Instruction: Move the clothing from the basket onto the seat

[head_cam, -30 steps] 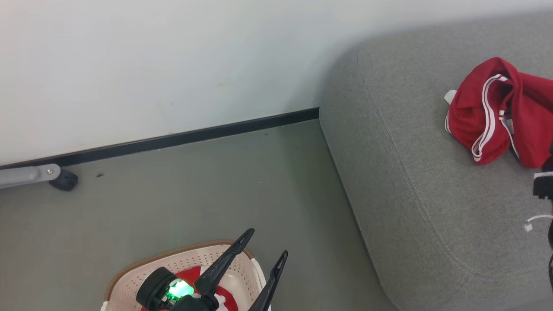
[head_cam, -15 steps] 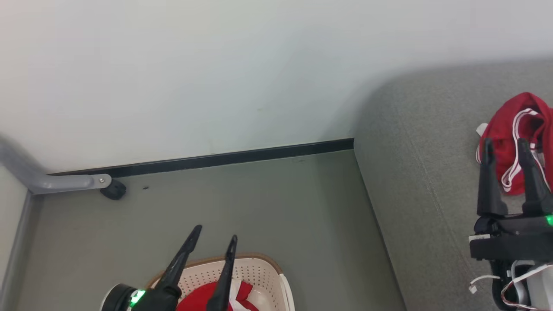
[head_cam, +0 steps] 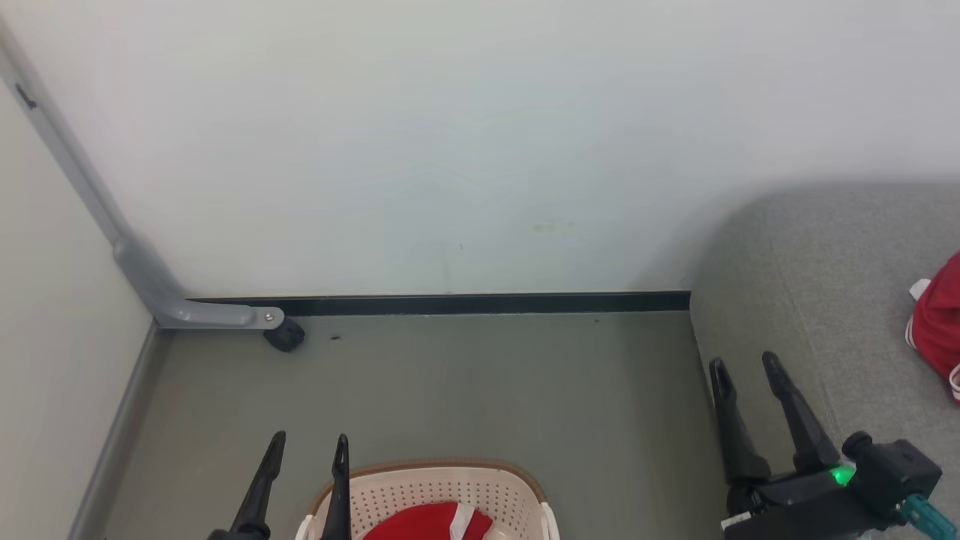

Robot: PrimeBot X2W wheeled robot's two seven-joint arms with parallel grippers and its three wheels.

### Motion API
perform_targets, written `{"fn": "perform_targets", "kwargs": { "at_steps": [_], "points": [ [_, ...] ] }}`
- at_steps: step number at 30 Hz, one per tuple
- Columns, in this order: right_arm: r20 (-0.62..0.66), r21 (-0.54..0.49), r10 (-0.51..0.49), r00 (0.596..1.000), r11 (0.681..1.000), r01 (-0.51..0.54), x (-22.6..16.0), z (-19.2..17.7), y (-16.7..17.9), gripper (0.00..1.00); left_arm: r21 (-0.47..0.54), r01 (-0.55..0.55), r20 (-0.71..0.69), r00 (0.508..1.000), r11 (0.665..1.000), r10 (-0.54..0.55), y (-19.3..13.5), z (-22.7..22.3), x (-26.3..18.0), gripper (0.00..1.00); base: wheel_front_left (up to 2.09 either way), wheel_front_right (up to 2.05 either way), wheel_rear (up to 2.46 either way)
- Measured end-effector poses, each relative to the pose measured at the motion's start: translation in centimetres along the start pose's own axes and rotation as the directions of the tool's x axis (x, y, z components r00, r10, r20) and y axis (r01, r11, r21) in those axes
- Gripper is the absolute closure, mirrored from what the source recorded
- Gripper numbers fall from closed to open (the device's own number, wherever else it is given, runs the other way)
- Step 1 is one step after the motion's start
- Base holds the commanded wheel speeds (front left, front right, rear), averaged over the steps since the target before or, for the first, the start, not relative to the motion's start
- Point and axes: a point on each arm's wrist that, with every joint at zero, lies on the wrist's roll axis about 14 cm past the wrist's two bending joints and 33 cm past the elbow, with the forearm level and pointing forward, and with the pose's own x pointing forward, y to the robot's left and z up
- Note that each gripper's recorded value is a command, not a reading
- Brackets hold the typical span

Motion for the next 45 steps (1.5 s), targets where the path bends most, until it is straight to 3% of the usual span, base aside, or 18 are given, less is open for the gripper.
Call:
{"fn": "perform_targets", "kwargs": {
  "at_steps": [16, 29, 45],
  "points": [
    [-0.195, 0.081, 0.089, 0.977, 0.994, -0.074, -4.7, -6.2, 4.9, 0.0, 0.038, -0.171, -0.01, 0.985, 0.985, 0.171, 4.3, -0.2, -5.1, 0.0, 0.0, 0.0, 0.0],
    [-0.2, 0.074, -0.014, 0.98, 0.997, 0.03, -5.9, -6.3, 2.7, 0.0, 0.064, -0.139, -0.052, 0.988, 0.988, 0.143, 3.3, -1.5, -5.6, 0.0, 0.0, 0.0, 0.0],
    [-0.18, 0.073, -0.036, 0.983, 0.996, 0.05, -5.3, -5.8, 2.0, 0.0, 0.07, -0.124, -0.06, 0.99, 0.99, 0.129, 3.2, -1.8, -5.3, 0.0, 0.0, 0.0, 0.0]
  ]
}}
